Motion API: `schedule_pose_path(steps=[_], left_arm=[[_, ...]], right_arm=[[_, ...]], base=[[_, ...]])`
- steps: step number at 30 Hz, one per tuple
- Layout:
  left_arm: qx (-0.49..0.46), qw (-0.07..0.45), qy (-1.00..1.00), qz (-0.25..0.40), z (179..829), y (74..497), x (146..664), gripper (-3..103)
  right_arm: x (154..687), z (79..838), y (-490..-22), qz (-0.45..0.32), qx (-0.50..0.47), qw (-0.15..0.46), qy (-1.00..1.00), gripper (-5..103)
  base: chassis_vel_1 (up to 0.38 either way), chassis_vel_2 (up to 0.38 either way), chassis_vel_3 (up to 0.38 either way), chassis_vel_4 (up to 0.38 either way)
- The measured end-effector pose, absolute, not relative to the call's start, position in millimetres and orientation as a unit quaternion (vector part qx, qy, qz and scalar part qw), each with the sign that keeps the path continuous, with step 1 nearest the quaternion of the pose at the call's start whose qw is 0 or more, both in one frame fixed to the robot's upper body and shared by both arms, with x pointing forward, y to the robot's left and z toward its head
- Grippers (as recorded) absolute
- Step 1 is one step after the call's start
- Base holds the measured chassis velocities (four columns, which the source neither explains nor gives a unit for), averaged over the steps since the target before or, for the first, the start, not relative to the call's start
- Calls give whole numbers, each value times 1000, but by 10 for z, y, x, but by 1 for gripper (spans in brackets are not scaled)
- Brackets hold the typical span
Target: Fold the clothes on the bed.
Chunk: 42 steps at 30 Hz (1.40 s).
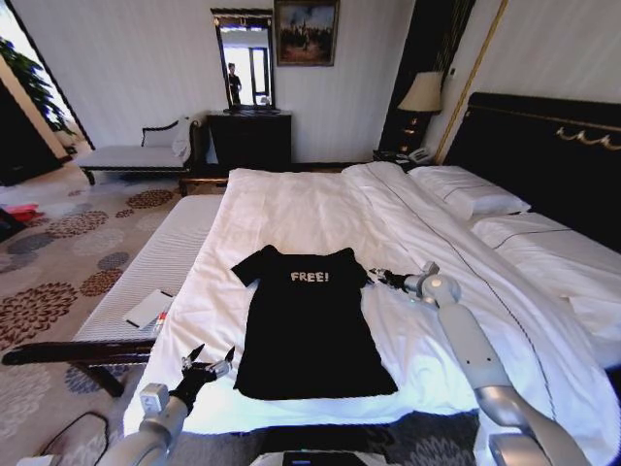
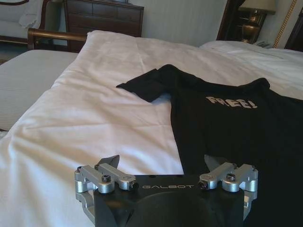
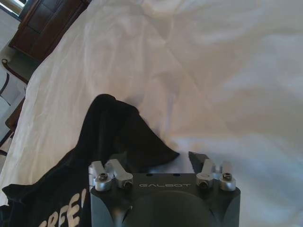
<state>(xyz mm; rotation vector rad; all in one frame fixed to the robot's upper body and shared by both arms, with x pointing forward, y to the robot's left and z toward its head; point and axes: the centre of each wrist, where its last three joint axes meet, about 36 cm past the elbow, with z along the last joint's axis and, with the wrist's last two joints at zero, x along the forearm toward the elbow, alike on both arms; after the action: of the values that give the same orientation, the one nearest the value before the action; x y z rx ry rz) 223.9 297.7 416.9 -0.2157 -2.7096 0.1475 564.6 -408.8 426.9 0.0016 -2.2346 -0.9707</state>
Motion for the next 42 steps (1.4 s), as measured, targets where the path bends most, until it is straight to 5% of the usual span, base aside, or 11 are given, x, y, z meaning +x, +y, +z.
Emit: schedule_pose_path(steps=[6,25,29,30,33,37,39,42], left_arm=[[-79,210,-973,51,4159,2964,2230,100],[-75,211,-973,53,4166,2983,2222,100],[-73,212,-973,51,4166,2997,2216,100],[-72,212,-973,51,4166,3005,2218,100],[-71,213,-973,51,4157,3015,2222,100],[-74,214,-973,54,4134,2996,2232,100],[-74,214,-972,54,4129,2994,2233,100],[-73,215,-972,55,4116,2998,2231,100]], right_arm=[[5634,4195,-3987,-386,2,350,-853,98],[5916,4044,-3768,-408,12,355,-841,101],[5951,3987,-3814,-396,9,359,-845,92],[5955,3975,-3827,-394,8,359,-846,82],[5961,3968,-3827,-393,9,359,-847,76],[5971,3926,-3826,-385,14,359,-850,54],[5974,3913,-3839,-384,13,358,-851,54],[5980,3877,-3878,-379,11,354,-855,38]], base=[[0,0,0,0],[0,0,0,0],[0,0,0,0],[0,0,0,0],[0,0,0,0],[0,0,0,0],[0,0,0,0],[0,0,0,0]])
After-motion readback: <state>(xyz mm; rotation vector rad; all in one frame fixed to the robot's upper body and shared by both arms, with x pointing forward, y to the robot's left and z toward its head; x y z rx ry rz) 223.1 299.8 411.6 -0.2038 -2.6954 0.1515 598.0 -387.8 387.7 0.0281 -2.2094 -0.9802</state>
